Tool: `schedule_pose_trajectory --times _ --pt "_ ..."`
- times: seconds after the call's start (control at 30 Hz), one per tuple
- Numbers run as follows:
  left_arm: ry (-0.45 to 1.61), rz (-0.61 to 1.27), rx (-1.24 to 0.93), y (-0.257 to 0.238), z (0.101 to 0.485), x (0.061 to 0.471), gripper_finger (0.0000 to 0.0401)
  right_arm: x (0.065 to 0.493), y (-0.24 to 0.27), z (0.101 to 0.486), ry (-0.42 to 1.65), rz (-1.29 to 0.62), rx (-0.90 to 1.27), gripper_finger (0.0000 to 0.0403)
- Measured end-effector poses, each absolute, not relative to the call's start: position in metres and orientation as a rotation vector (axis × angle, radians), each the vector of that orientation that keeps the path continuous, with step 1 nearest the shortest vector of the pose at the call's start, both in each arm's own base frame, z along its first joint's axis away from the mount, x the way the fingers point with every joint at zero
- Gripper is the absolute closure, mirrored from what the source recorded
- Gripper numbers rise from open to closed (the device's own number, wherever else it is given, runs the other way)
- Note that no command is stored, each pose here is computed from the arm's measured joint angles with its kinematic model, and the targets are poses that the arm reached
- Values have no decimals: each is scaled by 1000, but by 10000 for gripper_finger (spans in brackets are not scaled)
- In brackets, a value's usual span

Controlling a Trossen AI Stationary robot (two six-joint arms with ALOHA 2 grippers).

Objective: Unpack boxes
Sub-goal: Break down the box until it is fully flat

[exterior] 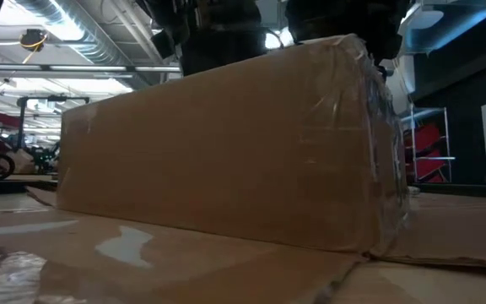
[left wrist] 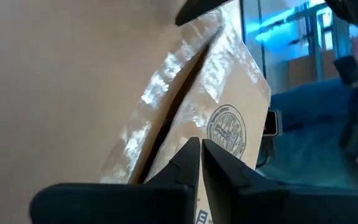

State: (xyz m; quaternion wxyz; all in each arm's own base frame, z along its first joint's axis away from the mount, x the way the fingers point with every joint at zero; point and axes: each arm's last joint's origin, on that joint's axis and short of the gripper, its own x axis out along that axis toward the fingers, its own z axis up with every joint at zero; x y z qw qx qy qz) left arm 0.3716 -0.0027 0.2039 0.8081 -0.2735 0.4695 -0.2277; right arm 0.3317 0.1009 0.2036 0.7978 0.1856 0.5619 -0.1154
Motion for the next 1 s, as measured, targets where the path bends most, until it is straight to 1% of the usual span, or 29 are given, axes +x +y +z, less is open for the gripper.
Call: schedule_pose_trajectory --times 0.1,0.37,0.5,0.57,0.67,0.77,1.0 --pt "949 -524 -520 -6 210 376 364 332 101 204 1204 -244 400 256" --pt "928 -481 -436 -3 212 378 221 332 101 204 1205 -232 400 256" --pt "956 -488 -422 -6 204 380 174 332 102 204 1210 -214 395 256" --pt "969 -489 -416 -8 200 381 160 332 102 204 1211 -209 394 256" --pt "988 -483 -407 -10 196 382 149 333 102 204 1211 -203 388 256" --pt "1005 -481 -387 -12 192 382 146 333 102 204 1211 -198 386 256" --pt "1071 -534 -425 -22 189 377 146 334 103 204 1204 -183 388 256"
